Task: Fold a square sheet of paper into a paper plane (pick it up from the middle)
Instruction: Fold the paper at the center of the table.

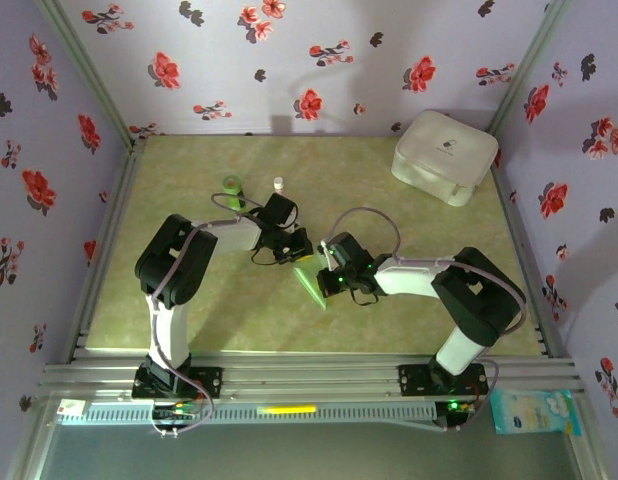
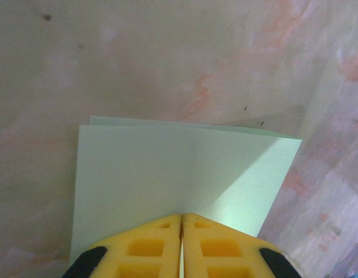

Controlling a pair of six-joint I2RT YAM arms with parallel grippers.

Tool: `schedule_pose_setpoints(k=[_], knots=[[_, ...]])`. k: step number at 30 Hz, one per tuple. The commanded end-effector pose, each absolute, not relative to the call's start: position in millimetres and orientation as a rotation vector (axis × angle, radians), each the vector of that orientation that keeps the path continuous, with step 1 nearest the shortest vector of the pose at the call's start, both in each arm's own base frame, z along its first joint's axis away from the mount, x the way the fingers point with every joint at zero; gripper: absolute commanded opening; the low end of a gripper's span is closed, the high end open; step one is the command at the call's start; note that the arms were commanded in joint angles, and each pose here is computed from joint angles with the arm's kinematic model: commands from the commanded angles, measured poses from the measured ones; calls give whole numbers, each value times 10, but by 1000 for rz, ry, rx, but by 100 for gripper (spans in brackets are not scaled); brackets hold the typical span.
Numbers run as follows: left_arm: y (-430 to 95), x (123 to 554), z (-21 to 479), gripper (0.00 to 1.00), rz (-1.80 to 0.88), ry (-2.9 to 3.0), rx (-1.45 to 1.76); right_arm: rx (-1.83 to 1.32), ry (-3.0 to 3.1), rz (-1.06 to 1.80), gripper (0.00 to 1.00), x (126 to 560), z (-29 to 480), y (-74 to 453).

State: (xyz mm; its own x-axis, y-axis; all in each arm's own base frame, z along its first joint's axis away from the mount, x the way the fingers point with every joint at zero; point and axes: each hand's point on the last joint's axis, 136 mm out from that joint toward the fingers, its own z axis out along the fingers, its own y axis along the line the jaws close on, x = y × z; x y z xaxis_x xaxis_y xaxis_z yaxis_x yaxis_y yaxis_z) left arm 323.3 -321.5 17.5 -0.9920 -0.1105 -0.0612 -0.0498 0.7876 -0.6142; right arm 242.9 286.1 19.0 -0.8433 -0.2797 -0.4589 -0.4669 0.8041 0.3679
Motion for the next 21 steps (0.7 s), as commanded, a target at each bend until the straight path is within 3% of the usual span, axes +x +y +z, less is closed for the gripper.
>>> schedule_pose_setpoints(k=[1, 11, 17, 21], knots=[[-3177, 3176, 231, 11, -951, 2907, -117, -559, 2605, 632, 0, 2459, 135, 2798], [-3141, 3260, 778, 21, -948, 2780, -59, -557, 2614, 632, 0, 2438, 113, 2784], [-3108, 3094, 877, 5, -1061, 2741, -128, -549, 2604, 635, 0, 2458, 111, 2793], [-3102, 2885, 801, 1, -1088, 2768, -149, -548, 2608, 638, 0, 2459, 108, 2804]])
